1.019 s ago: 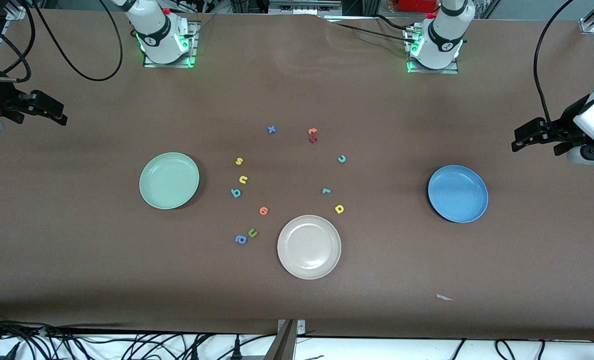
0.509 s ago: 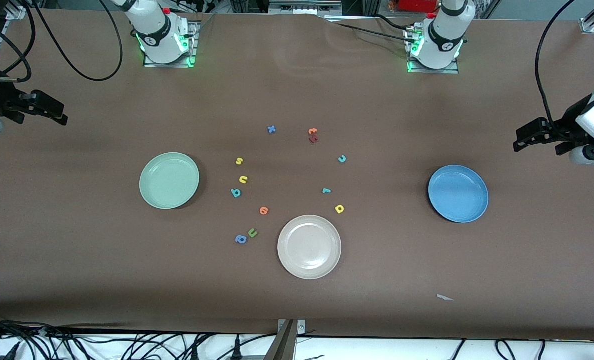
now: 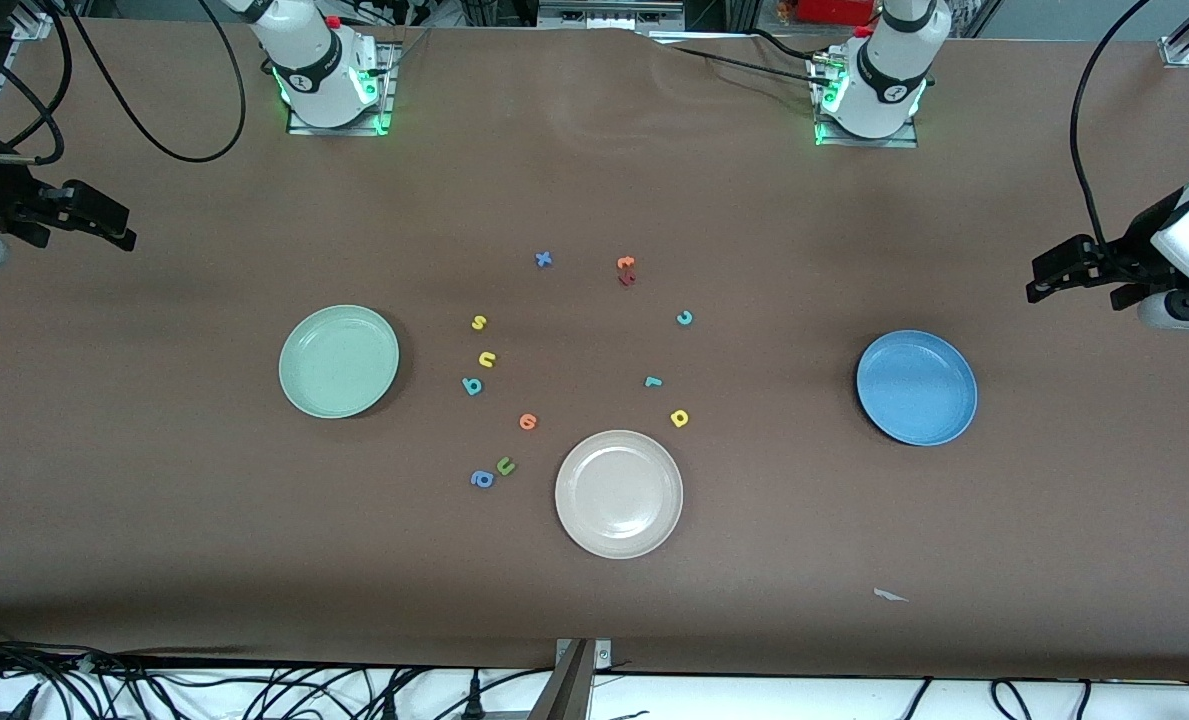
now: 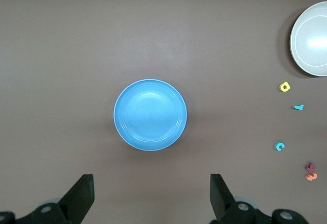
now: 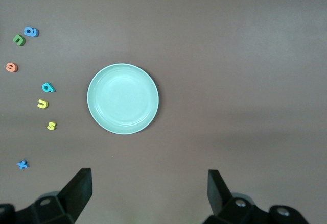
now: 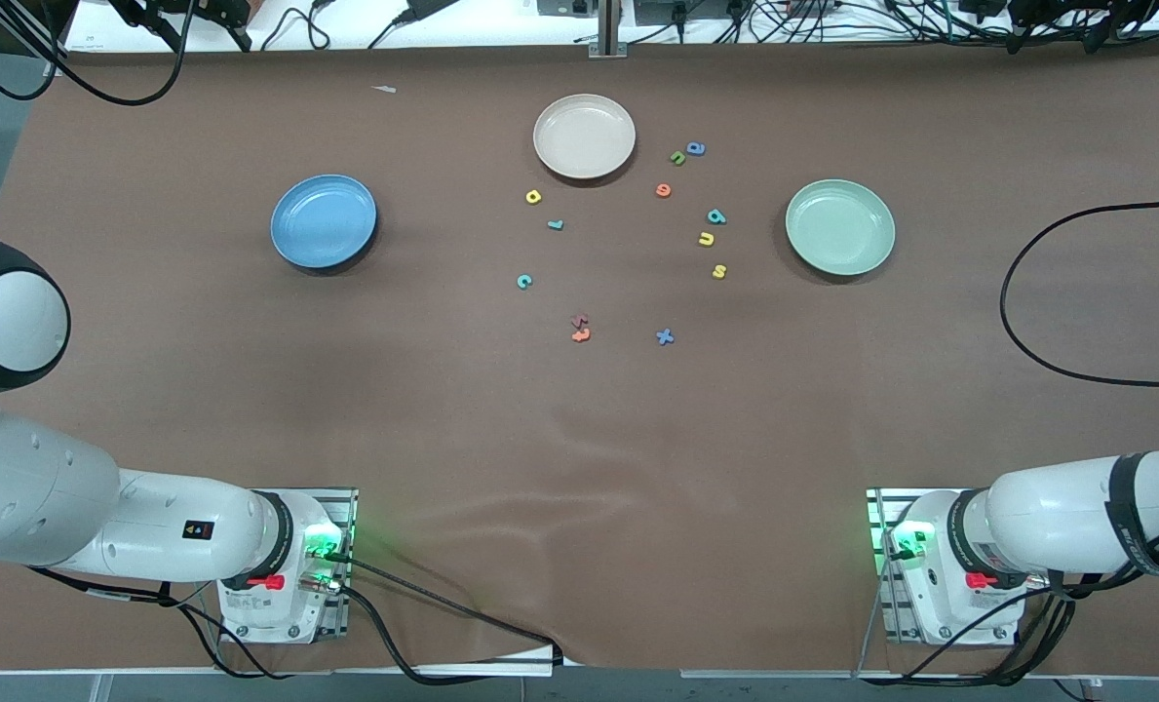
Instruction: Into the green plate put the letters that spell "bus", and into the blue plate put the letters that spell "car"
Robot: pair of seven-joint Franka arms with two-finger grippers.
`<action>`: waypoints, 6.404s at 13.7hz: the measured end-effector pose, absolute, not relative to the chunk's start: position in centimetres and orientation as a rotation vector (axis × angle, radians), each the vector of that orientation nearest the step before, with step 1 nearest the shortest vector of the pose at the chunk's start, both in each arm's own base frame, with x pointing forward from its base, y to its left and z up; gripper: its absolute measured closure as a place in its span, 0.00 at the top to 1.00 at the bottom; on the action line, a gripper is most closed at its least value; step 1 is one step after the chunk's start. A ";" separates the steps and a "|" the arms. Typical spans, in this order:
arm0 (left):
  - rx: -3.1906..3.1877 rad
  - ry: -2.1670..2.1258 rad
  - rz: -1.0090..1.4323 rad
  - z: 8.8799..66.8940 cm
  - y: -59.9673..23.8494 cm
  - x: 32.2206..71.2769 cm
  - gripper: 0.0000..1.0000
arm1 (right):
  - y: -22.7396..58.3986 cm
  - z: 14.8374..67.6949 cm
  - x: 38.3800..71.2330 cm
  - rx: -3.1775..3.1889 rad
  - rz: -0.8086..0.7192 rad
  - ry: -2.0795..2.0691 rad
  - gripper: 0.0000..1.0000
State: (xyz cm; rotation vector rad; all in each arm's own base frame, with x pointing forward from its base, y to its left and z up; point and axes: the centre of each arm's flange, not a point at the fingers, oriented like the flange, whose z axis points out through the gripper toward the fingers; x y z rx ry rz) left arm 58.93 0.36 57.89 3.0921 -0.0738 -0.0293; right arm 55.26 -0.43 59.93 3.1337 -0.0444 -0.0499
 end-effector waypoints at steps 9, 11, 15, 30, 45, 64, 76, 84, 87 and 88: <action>3.092 -0.074 -0.032 57.9 0.4 58.9 1.00 | -0.4 59.9 55.3 3.134 -0.050 -0.042 1.00; 3.092 -0.074 -0.032 57.9 0.4 58.9 1.00 | -0.3 59.9 55.3 3.134 -0.051 -0.041 1.00; 3.092 -0.074 -0.033 57.8 0.4 58.9 1.00 | -0.3 59.8 55.0 3.133 -0.089 -0.041 1.00; 3.092 -0.074 -0.035 57.8 0.4 58.9 1.00 | 0.4 59.8 54.9 3.132 -0.094 -0.019 1.00; 3.092 -0.073 -0.037 57.7 0.4 59.0 1.00 | 1.9 60.0 54.9 3.130 -0.087 0.020 1.00; 3.092 -0.074 -0.072 56.4 0.3 59.4 1.00 | 29.4 31.6 61.0 3.108 -0.042 -0.522 1.00; 3.066 -0.253 -0.249 49.8 -8.6 60.8 1.00 | 32.6 20.3 59.5 3.071 -0.027 -0.332 0.72; 3.038 -0.088 -0.316 41.9 -20.4 60.7 1.00 | 32.8 18.6 59.3 3.080 -0.019 -0.307 0.61; 3.013 -0.032 -0.261 36.8 -26.0 58.2 1.00 | 32.9 18.3 59.2 3.079 -0.022 -0.304 0.61; 3.001 -0.007 -0.239 35.1 -27.9 56.8 1.00 | 32.9 18.2 59.2 3.079 -0.023 -0.304 0.61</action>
